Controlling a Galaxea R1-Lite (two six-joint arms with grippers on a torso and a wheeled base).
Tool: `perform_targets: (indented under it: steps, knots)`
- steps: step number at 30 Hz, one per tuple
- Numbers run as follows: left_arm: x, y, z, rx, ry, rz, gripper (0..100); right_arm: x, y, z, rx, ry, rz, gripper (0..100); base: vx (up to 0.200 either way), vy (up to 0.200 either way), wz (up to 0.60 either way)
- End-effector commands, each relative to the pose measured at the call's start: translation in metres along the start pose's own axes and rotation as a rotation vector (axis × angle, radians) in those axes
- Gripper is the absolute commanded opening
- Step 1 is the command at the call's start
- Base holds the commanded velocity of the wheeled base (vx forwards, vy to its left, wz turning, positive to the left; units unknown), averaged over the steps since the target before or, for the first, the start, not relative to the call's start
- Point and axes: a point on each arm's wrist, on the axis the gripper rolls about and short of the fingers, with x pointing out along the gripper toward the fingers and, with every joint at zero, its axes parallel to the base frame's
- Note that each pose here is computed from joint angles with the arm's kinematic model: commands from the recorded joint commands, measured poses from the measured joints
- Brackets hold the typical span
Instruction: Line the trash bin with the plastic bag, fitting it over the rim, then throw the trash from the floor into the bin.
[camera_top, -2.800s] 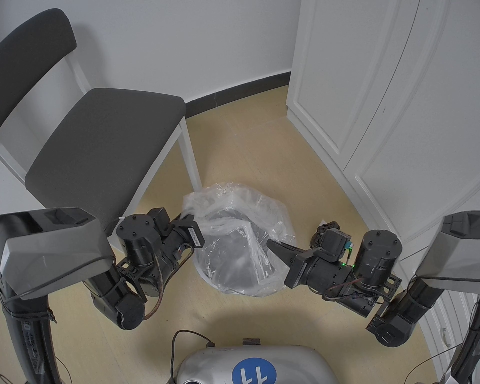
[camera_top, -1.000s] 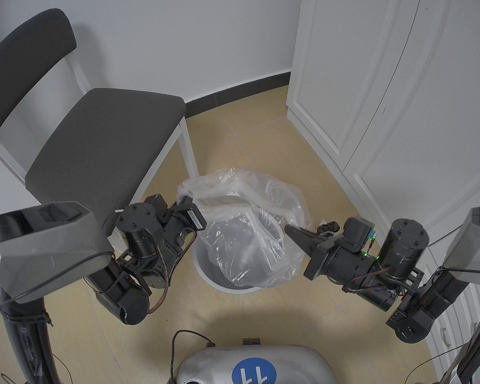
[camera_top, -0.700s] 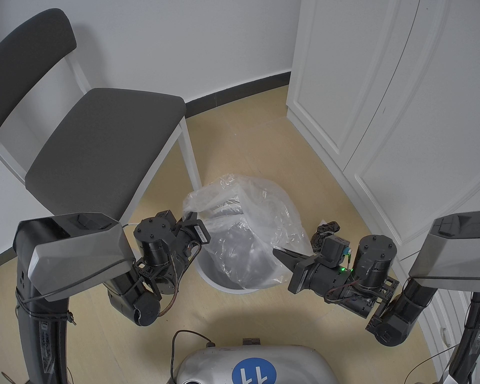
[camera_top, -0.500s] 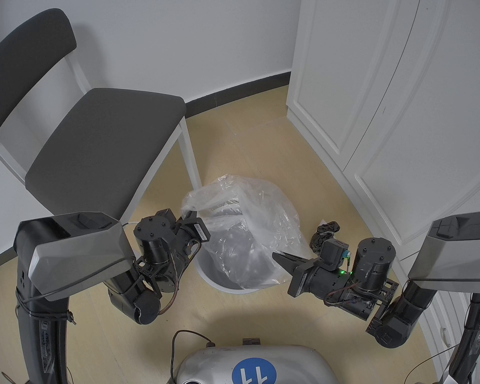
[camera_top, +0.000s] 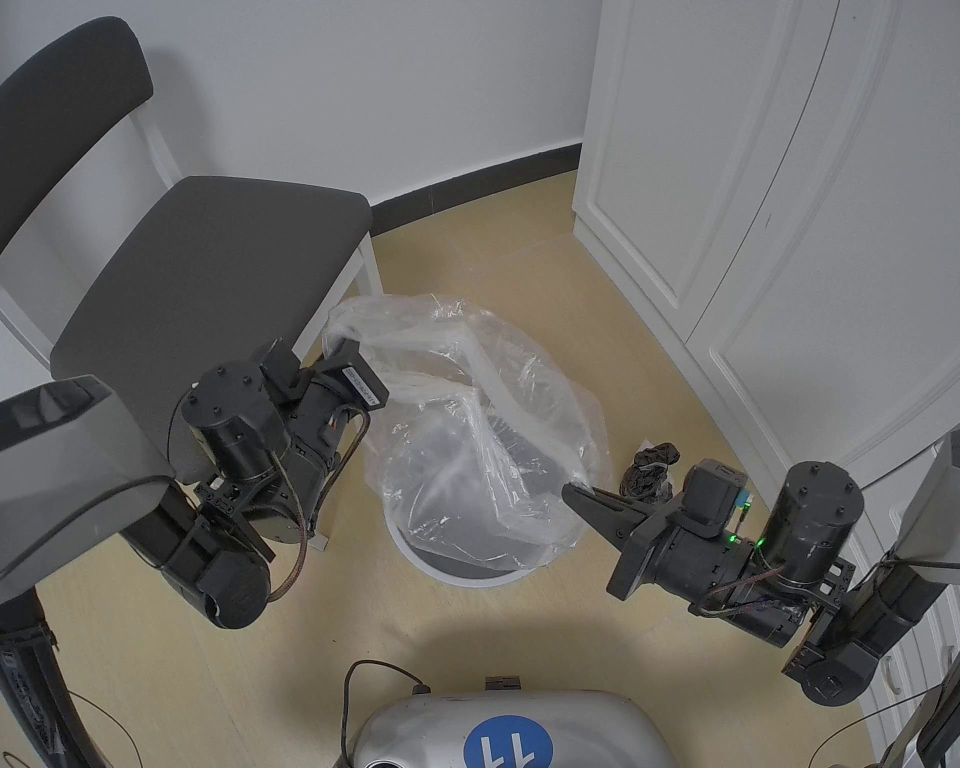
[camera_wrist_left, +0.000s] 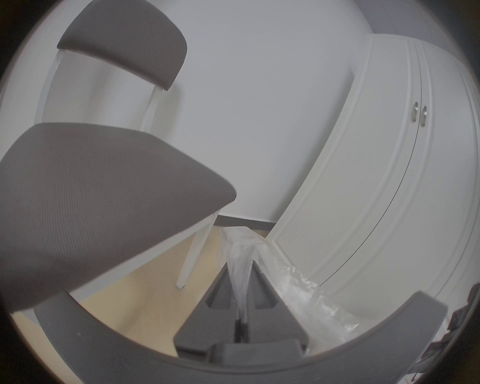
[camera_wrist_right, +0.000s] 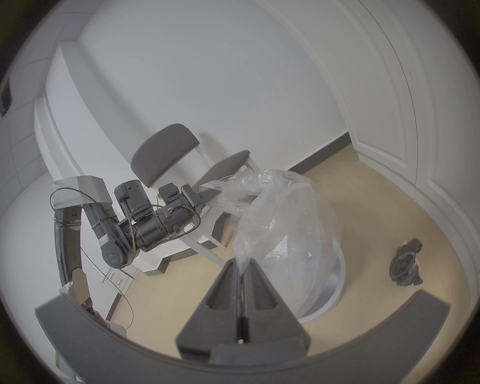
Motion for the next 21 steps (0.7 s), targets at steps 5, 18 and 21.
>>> perform_targets:
  steps: [5,18,21]
  knots:
    - [-0.009,-0.011,0.03,-0.027,-0.065,-0.034,0,-0.012,0.011,0.019,-0.018,-0.07,0.037,0,0.0,0.0,0.0]
    - [-0.012,-0.019,0.041,-0.042,-0.092,-0.055,0,-0.018,0.016,0.03,-0.024,-0.111,0.05,0,0.0,0.0,0.0]
    - [-0.012,-0.021,0.039,-0.045,-0.087,-0.061,0,-0.014,0.008,0.032,-0.028,-0.123,0.025,0,0.0,0.0,0.0]
